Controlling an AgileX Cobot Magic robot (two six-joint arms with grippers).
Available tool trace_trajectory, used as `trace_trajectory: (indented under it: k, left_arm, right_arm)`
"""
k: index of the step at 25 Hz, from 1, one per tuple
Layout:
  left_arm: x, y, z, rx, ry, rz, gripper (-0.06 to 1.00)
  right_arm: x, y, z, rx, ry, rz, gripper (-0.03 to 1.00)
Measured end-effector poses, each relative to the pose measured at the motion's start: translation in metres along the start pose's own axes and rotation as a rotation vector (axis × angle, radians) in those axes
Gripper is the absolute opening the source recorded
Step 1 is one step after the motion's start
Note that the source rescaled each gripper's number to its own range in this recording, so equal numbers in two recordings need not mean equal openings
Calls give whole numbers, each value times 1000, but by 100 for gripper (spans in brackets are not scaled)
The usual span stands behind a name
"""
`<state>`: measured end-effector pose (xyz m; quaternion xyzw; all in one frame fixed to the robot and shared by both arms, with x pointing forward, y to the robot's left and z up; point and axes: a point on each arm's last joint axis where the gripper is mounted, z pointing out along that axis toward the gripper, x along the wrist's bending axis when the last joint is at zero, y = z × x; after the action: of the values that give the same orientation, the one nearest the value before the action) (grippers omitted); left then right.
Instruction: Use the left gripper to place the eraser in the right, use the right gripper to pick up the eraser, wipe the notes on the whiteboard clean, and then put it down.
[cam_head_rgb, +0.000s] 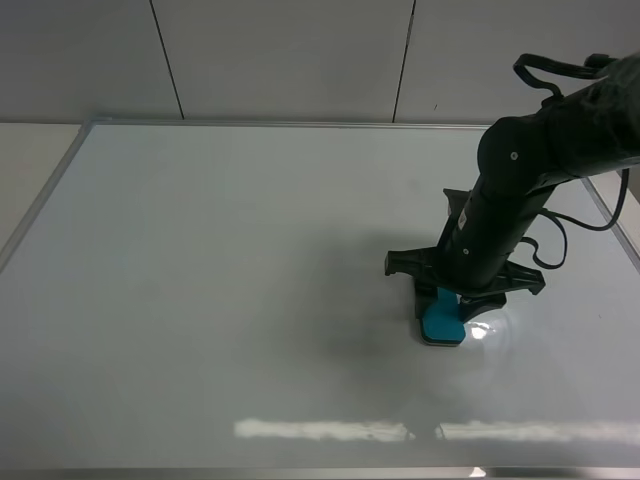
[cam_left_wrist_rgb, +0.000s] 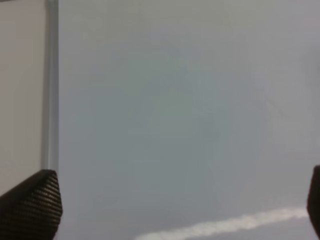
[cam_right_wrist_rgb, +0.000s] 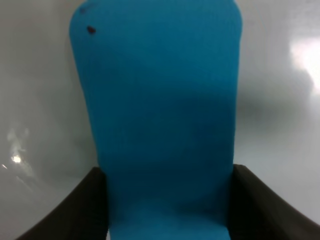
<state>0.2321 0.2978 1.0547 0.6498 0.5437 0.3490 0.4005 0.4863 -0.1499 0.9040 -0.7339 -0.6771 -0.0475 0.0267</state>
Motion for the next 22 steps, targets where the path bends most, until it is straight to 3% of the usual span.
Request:
trace_trajectory:
  k: [7,8,12,13,16,22]
  left_arm:
    - [0,0,0,0,0,0,100]
    - [0,0,0,0,0,0,100]
    - [0,0,0,0,0,0,100]
    - [0,0,0,0,0,0,100]
    - [0,0,0,0,0,0,100]
    - [0,0,0,0,0,0,100]
  right_arm:
    - [1,0,0,0,7,8,8]
    - [1,0,0,-1,8,8,18]
    - [3,2,0,-30,24,7,77]
    - [3,3,0,-37,28,7,87]
    - [4,4,-1,-50,35,7,97]
    - [5,7,-26,-158,86,-16,100]
